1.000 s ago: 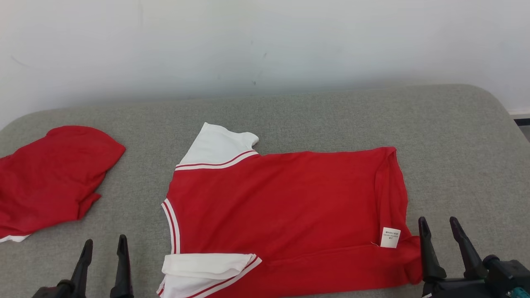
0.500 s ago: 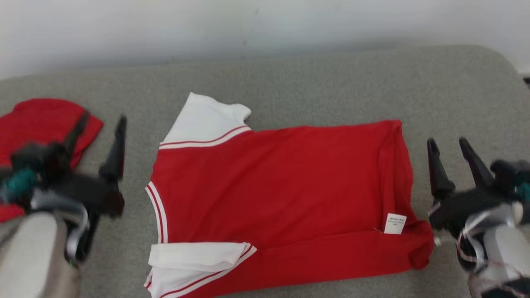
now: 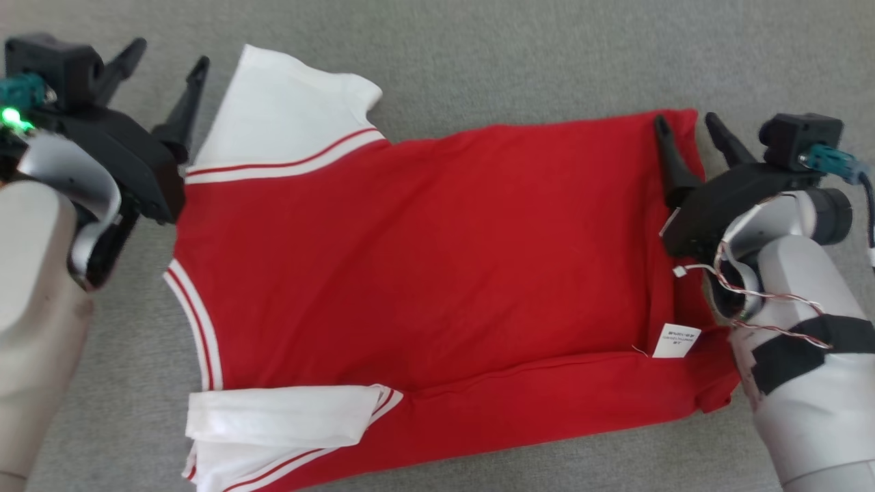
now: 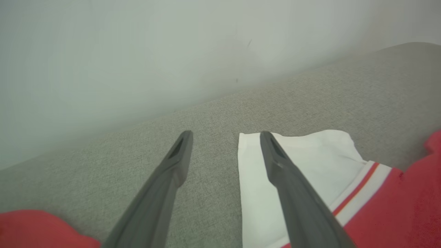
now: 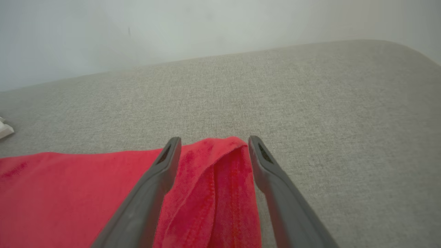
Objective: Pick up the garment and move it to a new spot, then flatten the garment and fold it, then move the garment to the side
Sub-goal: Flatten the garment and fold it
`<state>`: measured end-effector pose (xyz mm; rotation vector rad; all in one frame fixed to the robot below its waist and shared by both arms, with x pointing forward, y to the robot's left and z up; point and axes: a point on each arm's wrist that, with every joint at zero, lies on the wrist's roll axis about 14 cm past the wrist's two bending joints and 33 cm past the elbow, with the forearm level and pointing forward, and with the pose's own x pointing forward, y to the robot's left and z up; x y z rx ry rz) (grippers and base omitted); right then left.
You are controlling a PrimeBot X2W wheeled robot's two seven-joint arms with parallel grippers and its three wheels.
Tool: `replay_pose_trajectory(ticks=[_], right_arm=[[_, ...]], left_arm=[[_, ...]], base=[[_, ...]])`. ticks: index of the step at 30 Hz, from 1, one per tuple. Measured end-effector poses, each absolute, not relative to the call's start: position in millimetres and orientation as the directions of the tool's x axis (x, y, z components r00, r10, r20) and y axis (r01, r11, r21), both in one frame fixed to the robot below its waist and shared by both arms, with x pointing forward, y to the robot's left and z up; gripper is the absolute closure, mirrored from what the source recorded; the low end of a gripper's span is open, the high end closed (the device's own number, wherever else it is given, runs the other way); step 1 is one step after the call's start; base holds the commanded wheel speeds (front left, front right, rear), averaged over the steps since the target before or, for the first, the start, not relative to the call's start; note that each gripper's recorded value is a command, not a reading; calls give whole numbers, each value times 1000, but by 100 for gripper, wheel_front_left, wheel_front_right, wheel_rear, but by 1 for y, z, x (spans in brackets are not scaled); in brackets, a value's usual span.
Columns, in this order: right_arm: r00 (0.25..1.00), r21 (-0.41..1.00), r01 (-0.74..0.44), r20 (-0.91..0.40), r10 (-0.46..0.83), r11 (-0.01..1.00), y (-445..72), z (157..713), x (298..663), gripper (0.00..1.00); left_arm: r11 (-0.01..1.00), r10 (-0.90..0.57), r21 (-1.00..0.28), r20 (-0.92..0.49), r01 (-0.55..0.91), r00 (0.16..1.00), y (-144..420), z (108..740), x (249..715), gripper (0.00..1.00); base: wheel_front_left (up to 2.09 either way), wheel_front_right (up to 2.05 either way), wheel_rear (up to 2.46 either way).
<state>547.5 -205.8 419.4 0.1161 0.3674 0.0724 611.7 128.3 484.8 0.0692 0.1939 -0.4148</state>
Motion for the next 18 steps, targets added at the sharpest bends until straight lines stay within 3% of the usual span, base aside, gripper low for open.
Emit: replay_pose_trajectory(ticks=[18], right_arm=[[914, 175, -23, -394, 91, 984, -207, 398, 554, 0]], left_arm=[[889, -431, -26, -387, 458, 815, 98, 418, 653, 0]], base=[[0, 0, 0]])
